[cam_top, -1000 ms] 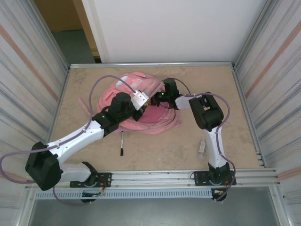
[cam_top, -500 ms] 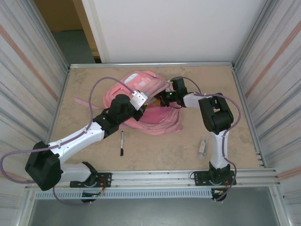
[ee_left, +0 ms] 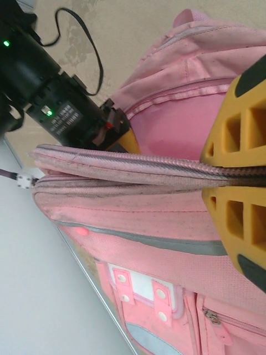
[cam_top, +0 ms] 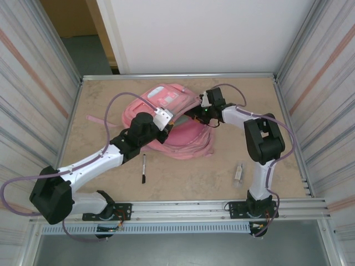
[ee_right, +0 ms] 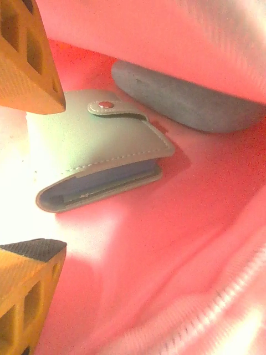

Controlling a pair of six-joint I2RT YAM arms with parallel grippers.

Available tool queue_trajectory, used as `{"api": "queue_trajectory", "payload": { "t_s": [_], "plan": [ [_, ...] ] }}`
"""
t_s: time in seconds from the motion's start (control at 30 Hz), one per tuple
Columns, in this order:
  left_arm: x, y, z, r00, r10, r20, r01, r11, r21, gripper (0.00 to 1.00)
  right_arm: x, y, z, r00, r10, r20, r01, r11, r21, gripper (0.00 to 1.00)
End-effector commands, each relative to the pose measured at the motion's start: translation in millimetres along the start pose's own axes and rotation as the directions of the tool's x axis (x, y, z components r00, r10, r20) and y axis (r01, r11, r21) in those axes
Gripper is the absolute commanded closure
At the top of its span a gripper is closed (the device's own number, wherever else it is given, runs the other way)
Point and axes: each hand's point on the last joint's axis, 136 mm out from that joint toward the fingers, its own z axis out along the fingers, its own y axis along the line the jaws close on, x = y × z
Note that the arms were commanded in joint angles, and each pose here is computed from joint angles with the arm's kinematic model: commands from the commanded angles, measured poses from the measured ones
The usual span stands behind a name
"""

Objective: Pack the student bag

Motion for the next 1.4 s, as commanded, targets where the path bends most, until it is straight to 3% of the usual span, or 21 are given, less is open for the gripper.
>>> {"api": "queue_trajectory", "payload": {
  "t_s": [0.0,0.03,0.17,0.37,0.43,0.5,0.57,0.63,0.77,0.9,0.97,1.03,1.17,1.27,1.37],
  "plan": [
    [0.0,6.2,1.1,0.999,-0.037,-0.004,0.037,0.999,-0.013,1.0,-17.1,9.0,-35.0,0.99,-0.107,0.096,0.101,0.993,0.069,0.4],
    [-0.5,3.8,0.5,0.999,-0.046,-0.014,0.046,0.999,0.002,1.0,-17.2,10.1,-41.6,0.988,-0.111,0.111,0.104,0.992,0.071,0.41],
    [4.0,1.2,-5.9,0.991,-0.12,-0.057,0.121,0.993,0.014,0.82,-11.5,16.3,-66.9,0.981,-0.125,0.145,0.115,0.991,0.073,0.42],
    [17.8,1.7,-26.7,0.964,-0.236,-0.12,0.237,0.972,-0.009,0.63,8.0,-10.4,-114.0,0.976,-0.112,0.188,0.071,0.976,0.208,0.41],
    [24.2,-2.3,-34.0,0.947,-0.293,-0.135,0.296,0.955,0.003,0.42,13.2,-15.1,-132.4,0.97,-0.125,0.207,0.074,0.968,0.238,0.41],
    [30.5,-7.4,-41.8,0.928,-0.337,-0.16,0.345,0.938,0.029,0.35,17.4,-20.6,-149.4,0.962,-0.153,0.229,0.083,0.954,0.289,0.41],
    [40.2,-0.5,-49.8,0.889,-0.422,-0.178,0.425,0.905,-0.025,0.33,19.1,-19.3,-164.7,0.951,-0.189,0.245,0.104,0.941,0.322,0.41],
    [52.5,14.5,-58.4,0.831,-0.53,-0.169,0.516,0.848,-0.12,0.21,22.3,-12.5,-174.5,0.939,-0.243,0.242,0.154,0.93,0.335,0.41],
    [86.6,53.3,-72.4,0.665,-0.734,-0.137,0.69,0.674,-0.263,0.11,36.0,10.4,-176.0,0.907,-0.363,0.213,0.277,0.896,0.348,0.41],
    [132.0,83.9,-71.8,0.435,-0.892,-0.127,0.805,0.448,-0.389,0.24,62.0,39.0,-148.7,0.895,-0.43,0.118,0.386,0.88,0.278,0.42],
    [146.8,93.8,-65.0,0.377,-0.917,-0.129,0.82,0.395,-0.413,0.25,79.3,51.0,-130.9,0.878,-0.473,0.068,0.445,0.861,0.246,0.42],
    [156.5,99.9,-55.4,0.352,-0.925,-0.146,0.821,0.38,-0.426,0.26,95.6,57.5,-114.5,0.862,-0.507,0.008,0.492,0.839,0.234,0.43],
    [150.6,108.5,-30.6,0.353,-0.916,-0.192,0.819,0.402,-0.41,0.3,115.9,58.5,-93.9,0.838,-0.542,-0.07,0.541,0.806,0.238,0.44],
    [156.5,120.1,-18.5,0.355,-0.908,-0.223,0.78,0.419,-0.464,0.42,125.4,61.1,-85.4,0.833,-0.545,-0.098,0.552,0.807,0.21,0.44],
    [168.0,130.1,-6.3,0.328,-0.919,-0.218,0.772,0.394,-0.499,0.54,126.6,60.4,-83.2,0.828,-0.552,-0.097,0.559,0.8,0.218,0.44]
  ]
}}
